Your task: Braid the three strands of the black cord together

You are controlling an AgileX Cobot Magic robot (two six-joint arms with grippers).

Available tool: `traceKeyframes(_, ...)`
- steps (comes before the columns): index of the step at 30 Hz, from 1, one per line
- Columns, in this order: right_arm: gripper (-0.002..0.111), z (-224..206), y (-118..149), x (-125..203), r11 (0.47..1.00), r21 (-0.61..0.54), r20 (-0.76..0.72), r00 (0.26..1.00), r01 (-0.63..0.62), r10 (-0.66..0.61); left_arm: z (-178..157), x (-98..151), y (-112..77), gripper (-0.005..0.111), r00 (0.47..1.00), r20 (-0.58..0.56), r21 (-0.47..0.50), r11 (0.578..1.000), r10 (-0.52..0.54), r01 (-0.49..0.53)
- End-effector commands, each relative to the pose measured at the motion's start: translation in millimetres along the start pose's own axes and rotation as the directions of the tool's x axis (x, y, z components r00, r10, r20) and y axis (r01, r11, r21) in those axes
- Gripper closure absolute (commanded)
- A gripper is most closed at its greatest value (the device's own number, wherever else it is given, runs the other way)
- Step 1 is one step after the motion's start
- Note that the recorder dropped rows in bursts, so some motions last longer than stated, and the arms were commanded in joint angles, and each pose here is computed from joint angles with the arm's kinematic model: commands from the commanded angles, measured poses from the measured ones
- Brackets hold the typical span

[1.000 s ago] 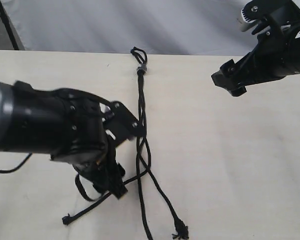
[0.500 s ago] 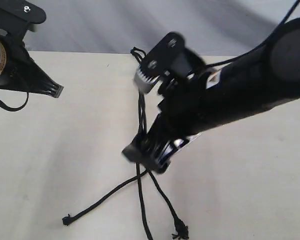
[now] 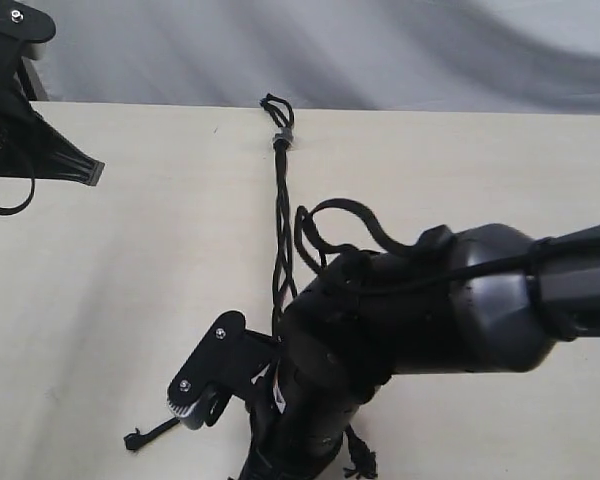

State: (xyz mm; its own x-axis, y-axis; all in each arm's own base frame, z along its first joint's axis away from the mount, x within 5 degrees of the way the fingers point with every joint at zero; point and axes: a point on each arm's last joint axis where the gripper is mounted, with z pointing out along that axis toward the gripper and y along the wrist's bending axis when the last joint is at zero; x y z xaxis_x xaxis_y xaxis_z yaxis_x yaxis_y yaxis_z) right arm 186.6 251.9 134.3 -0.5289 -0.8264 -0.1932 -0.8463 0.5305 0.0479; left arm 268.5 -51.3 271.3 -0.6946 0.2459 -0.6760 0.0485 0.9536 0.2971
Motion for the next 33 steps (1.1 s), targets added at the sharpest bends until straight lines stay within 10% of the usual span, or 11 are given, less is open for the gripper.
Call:
traceKeyframes(1,0.020,11,-6,2,0.998,0.065,-0.051,0.999,-0.015,0.019,-2,1,1.1,0.104,1.000,0.006,0.007,1.000,-0.013,0.013)
traceKeyframes(8,0.108,11,-5,1,0.998,0.065,-0.058,0.998,0.018,-0.014,-2,0,0.9,0.104,1.000,0.008,0.009,1.000,-0.013,0.013)
traceKeyframes(15,0.106,-13,-18,-25,0.960,0.184,-0.081,0.976,0.213,-0.201,-2,0,0.8,0.104,1.000,0.009,0.010,1.000,-0.008,0.008)
traceKeyframes(21,0.106,-23,-46,-35,0.805,0.391,-0.179,0.895,0.445,-0.408,-2,-1,0.1,0.104,1.000,0.019,0.017,1.000,-0.009,0.008)
traceKeyframes(33,0.106,22,-82,-23,0.891,0.313,-0.208,0.939,0.328,-0.273,-2,-1,-0.6,0.104,1.000,0.027,0.025,1.000,-0.011,0.010)
